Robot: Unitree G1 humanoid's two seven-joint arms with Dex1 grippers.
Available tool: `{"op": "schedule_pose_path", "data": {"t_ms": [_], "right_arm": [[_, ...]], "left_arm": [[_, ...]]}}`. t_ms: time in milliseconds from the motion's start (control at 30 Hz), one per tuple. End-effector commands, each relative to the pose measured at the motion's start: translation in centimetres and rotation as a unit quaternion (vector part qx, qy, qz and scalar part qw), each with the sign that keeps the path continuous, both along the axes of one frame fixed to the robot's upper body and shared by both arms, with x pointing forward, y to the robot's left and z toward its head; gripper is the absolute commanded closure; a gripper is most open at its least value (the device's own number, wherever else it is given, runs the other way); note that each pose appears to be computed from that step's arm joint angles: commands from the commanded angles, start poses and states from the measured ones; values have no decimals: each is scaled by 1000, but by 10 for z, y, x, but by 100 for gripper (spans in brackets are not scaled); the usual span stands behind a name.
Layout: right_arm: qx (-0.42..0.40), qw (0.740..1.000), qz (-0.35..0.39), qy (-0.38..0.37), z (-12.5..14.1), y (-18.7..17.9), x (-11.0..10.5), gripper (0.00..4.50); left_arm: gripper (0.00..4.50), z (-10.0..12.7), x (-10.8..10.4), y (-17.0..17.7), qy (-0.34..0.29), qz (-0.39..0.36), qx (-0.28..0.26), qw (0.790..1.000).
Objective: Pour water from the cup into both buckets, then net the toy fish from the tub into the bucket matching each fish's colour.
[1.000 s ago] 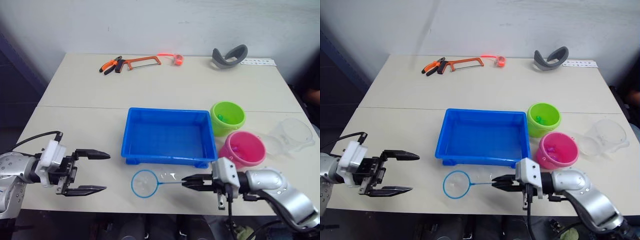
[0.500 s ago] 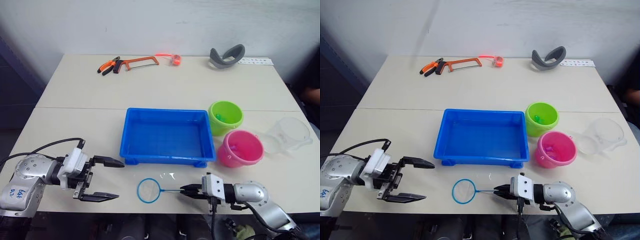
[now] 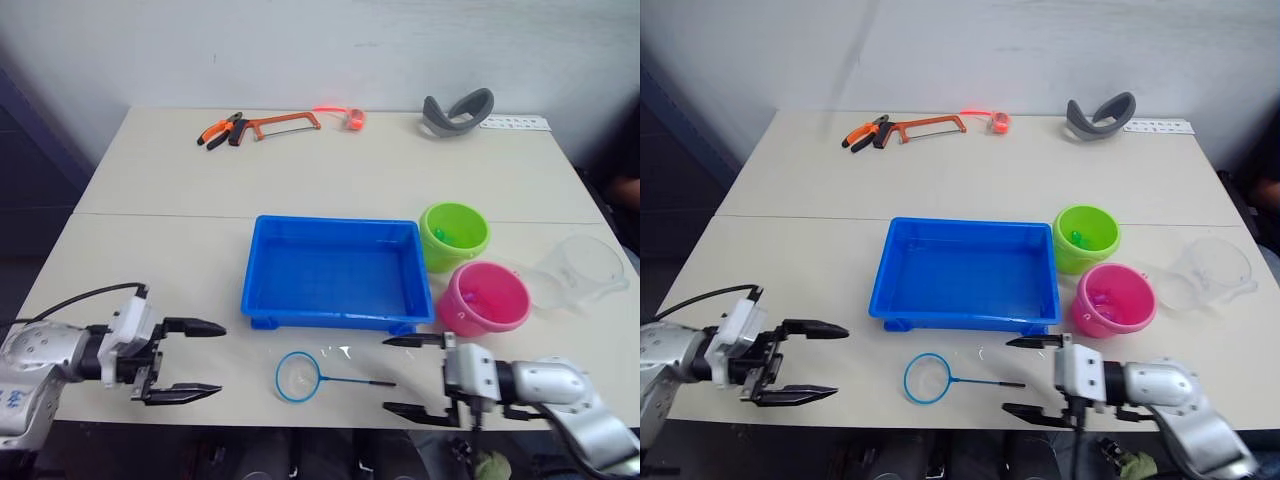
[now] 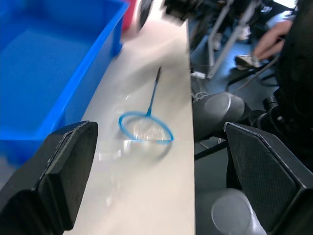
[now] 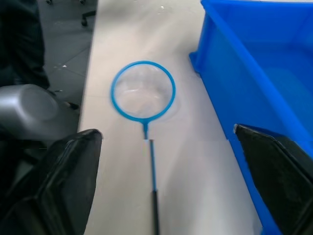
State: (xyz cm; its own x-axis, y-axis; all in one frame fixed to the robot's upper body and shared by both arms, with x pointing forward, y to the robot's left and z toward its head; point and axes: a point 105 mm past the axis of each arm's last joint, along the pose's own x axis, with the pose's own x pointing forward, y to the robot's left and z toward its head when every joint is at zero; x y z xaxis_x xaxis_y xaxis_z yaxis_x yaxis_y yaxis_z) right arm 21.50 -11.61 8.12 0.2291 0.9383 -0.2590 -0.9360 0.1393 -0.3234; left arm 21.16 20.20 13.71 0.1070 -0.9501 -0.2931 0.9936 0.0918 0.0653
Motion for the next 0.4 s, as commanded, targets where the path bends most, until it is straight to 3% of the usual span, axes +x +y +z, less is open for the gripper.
{"op": "schedule_pose_path", "data": {"t_ms": [33, 167, 300, 400], "right_arm": [[-19, 1000, -17, -5, 62, -46, -32, 5], [-60, 992, -108, -32, 84, -97, -23, 5], [-97, 981, -152, -68, 94, -125, -9, 5], [-92, 973, -188, -93, 98, -139, 17, 5]], "left_arm": [[0, -17, -5, 45, -17, 142, 48, 989], [0, -20, -6, 73, -52, 227, 69, 970], [0, -22, -5, 84, -63, 262, 65, 961], [0, -28, 7, 81, -82, 285, 45, 954]]}}
